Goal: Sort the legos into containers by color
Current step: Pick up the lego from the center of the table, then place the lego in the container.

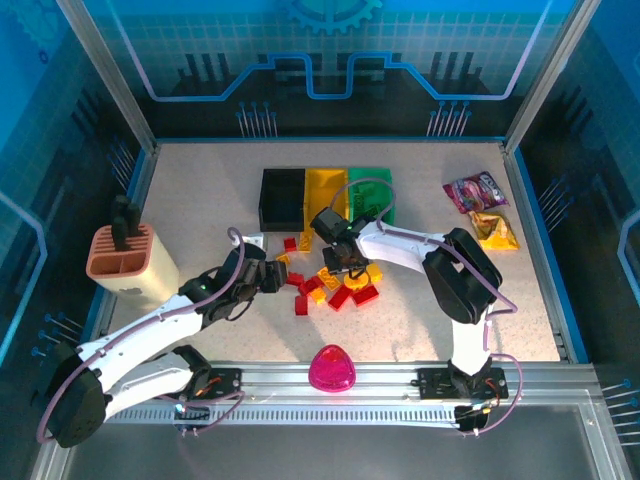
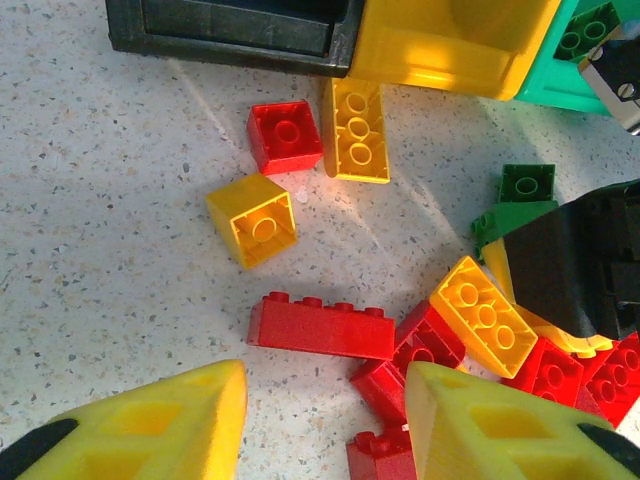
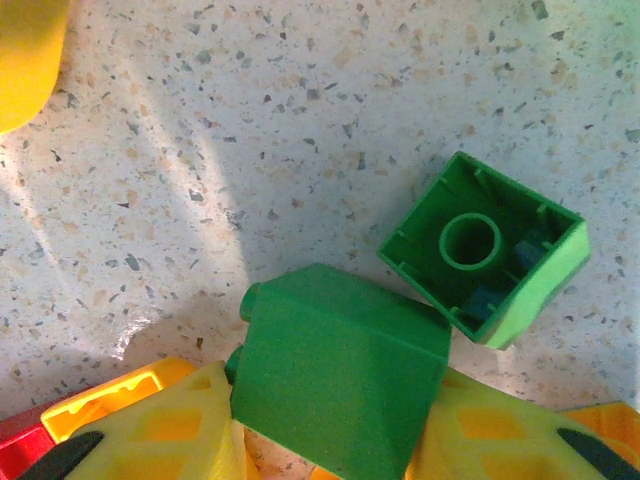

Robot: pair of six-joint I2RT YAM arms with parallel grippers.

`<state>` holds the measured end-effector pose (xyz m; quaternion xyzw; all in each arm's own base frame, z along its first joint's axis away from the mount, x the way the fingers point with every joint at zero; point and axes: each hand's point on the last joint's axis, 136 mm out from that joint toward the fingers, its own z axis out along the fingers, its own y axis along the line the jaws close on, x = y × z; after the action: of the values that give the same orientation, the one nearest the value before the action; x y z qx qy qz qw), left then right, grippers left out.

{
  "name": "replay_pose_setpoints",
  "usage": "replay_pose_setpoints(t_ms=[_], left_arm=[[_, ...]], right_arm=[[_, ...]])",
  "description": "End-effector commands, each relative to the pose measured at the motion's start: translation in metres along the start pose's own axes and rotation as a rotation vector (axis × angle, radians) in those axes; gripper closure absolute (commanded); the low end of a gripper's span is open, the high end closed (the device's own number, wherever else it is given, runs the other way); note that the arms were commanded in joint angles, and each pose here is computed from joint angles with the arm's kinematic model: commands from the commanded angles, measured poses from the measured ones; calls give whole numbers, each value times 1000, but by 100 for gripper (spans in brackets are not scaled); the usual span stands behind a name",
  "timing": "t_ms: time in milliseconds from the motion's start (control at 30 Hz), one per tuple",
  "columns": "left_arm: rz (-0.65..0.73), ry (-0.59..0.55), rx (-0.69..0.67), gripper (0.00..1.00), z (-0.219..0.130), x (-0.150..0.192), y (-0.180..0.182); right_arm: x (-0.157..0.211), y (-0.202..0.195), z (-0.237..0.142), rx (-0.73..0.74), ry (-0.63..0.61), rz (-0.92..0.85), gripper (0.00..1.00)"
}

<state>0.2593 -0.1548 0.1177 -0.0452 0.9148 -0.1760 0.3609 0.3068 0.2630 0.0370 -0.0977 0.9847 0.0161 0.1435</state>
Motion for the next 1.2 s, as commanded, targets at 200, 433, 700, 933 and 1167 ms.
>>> replay_pose_setpoints(t_ms=[200,433,700,933,1167], left_arm=[[21,-39,-5,54,1,-13,-2],[44,-23,-9,54,-3,-11,-1],[19,-11,20,54,-7,0,1],[24,-2,26,51,-9,2,-1],[39,-4,28,46,-13,-1,-3]], right_arm=[[-38,-8,-70,-23,-167,8,69],[-81,-52,-90,-9,-233,64,69],[-134,-106,-84,-1,-238,151,69],[-170,-127,-69,23,-208,172,44],[-159,-104,-88,-2,-271,132,11]])
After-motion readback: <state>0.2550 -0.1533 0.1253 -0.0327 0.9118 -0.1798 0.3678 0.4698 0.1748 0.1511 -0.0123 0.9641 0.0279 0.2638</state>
